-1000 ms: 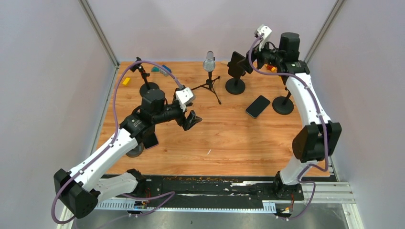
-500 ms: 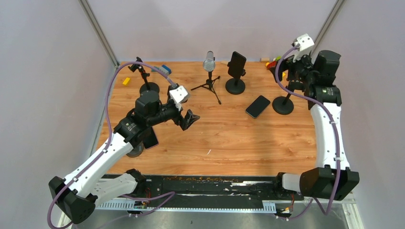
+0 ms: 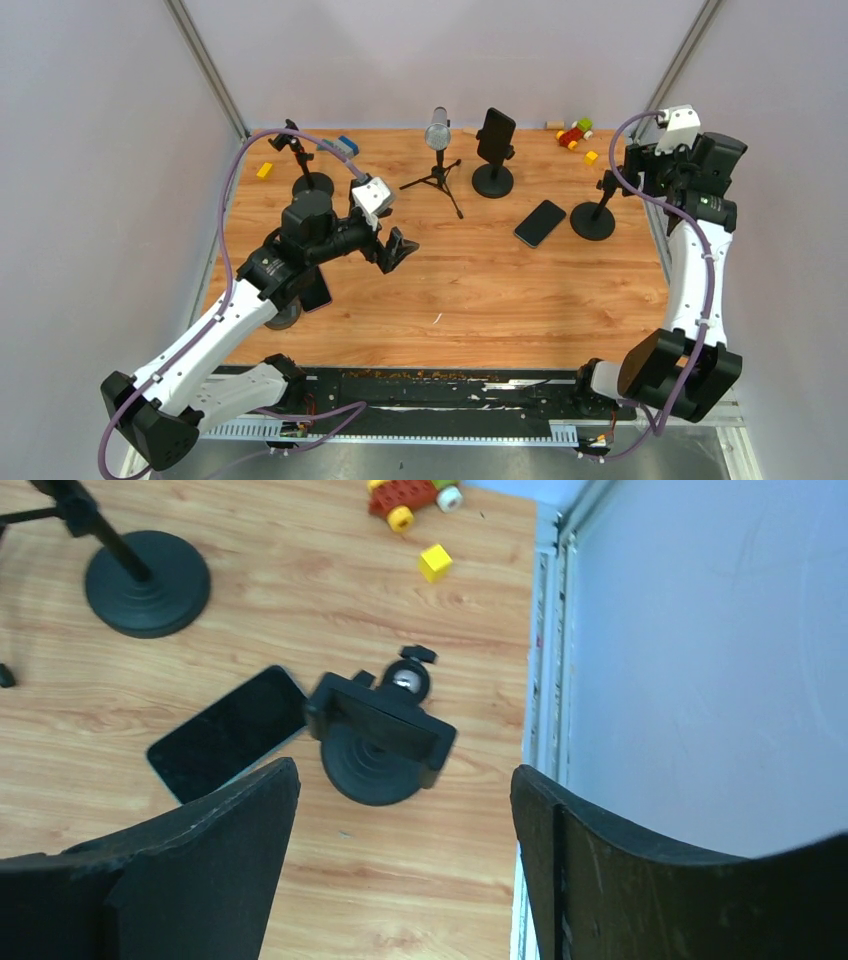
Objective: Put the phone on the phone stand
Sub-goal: Pick up the phone stand at the center of the board.
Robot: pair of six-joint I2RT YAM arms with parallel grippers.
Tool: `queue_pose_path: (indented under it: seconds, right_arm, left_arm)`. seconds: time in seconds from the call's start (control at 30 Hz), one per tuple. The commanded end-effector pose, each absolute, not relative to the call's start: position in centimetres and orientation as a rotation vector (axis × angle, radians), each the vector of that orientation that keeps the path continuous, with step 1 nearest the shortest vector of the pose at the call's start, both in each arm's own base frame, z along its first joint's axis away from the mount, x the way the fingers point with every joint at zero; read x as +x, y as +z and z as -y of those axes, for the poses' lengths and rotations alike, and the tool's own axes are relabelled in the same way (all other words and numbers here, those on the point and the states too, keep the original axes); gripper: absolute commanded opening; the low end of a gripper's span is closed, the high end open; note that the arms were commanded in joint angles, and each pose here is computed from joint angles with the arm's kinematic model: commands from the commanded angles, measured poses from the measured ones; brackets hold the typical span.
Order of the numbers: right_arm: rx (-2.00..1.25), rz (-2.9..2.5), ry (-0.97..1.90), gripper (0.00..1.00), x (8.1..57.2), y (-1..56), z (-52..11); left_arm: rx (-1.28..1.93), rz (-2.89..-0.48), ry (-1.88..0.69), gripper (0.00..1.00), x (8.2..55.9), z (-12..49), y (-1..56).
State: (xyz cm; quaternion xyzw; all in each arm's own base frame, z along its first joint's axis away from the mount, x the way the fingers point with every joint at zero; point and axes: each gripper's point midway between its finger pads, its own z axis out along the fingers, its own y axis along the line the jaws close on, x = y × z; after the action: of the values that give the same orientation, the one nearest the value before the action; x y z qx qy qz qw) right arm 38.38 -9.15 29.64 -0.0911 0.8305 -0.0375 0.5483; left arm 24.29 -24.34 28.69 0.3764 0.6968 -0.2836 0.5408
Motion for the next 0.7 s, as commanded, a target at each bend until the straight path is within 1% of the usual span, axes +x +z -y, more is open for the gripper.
queue_pose_path:
  seconds: [0.0,0.07,0.23,0.37,0.67]
  right_arm:
    - [-0.197,-2.005,-0.18,0.77,38.6,28.4,12.3]
    - [-0.197,-2.028,-0.18,0.74,38.8,27.4,13.0]
    - [-0.2,-2.077,-0.144,0.6,39.5,25.1,13.9]
    - [-0.211,-2.093,-0.107,0.53,40.2,24.2,14.1]
    - [-0.241,-2.099,-0.035,0.49,40.7,23.7,13.3]
  left_arm:
    - [0.881,-1.581,-0.667,1.0,24.1,24.1,30.4]
    - [0.881,-1.569,-0.648,1.0,24.1,23.8,30.6]
    - [0.879,-1.561,-0.619,1.0,24.2,23.3,30.7]
    - [0.886,-1.556,-0.611,1.0,24.1,23.2,30.6]
    - [0.897,-1.553,-0.597,1.0,24.0,23.0,30.2]
